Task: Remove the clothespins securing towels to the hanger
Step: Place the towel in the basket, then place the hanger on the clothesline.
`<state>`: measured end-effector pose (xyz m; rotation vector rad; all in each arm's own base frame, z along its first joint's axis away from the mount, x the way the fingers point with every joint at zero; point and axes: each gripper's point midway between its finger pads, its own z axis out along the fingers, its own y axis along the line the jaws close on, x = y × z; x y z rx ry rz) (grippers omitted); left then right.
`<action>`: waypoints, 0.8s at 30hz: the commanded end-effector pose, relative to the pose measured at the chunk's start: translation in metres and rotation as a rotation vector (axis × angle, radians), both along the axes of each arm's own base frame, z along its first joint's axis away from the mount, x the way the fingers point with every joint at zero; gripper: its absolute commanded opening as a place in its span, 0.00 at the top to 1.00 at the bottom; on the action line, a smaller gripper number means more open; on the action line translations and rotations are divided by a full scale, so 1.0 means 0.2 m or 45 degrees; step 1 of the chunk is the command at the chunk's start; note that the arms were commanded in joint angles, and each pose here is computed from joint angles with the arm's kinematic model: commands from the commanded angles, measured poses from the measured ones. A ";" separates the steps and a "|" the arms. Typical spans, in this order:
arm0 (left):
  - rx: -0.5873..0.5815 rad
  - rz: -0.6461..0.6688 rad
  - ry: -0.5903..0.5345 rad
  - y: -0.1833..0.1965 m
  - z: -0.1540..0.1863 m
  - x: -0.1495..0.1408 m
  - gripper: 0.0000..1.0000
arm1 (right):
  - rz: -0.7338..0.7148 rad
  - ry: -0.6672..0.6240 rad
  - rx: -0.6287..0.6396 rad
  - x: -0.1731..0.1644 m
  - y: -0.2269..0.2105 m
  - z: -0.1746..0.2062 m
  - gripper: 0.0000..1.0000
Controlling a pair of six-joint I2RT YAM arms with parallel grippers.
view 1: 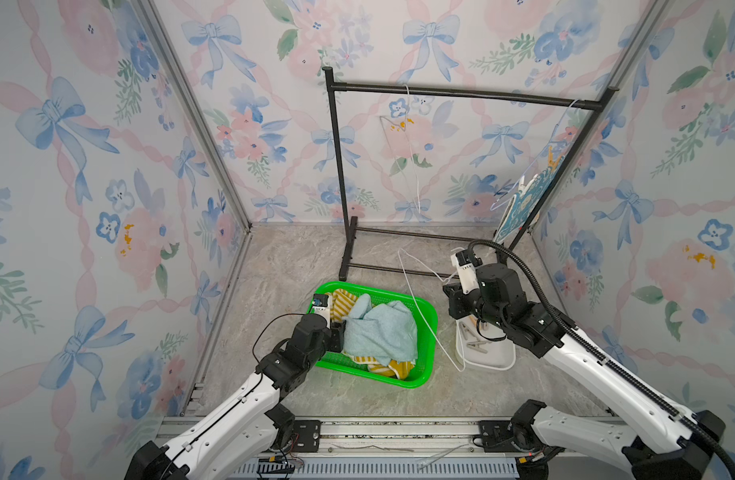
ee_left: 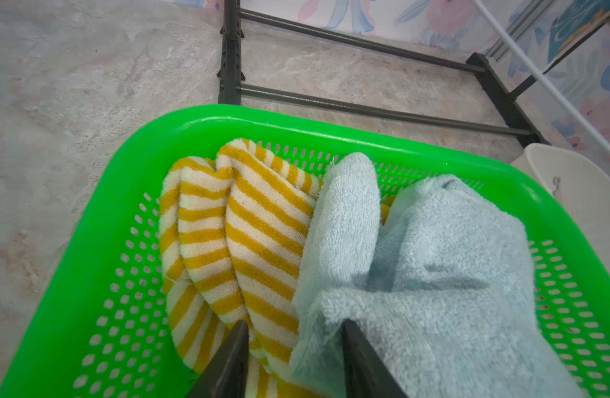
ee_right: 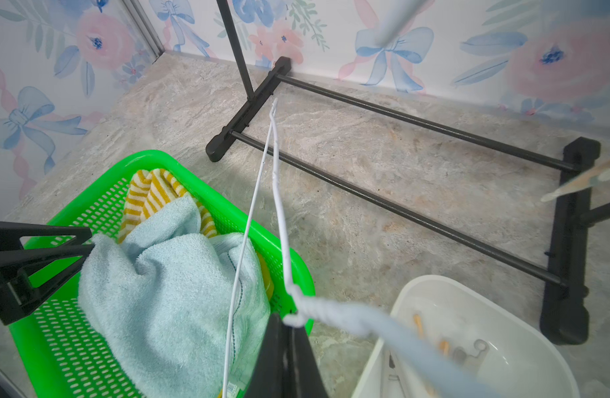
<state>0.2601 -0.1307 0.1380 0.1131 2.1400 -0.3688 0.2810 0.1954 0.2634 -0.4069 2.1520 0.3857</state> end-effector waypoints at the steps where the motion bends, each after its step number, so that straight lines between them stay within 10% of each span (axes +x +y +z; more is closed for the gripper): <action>1: 0.073 0.051 -0.143 0.07 0.22 0.05 0.48 | 0.053 -0.010 0.046 0.00 0.05 0.08 1.00; 8: 0.160 -0.095 -0.430 0.02 0.67 0.07 0.38 | 0.160 -0.010 0.126 -0.03 0.14 0.12 1.00; 13: 0.302 -0.512 -0.723 -0.20 0.94 0.02 0.38 | 0.289 -0.009 0.186 -0.07 0.24 0.16 1.00; 24: 0.819 -1.171 -1.143 -0.53 0.89 -0.02 0.37 | 0.457 0.024 0.181 -0.15 0.35 0.13 1.00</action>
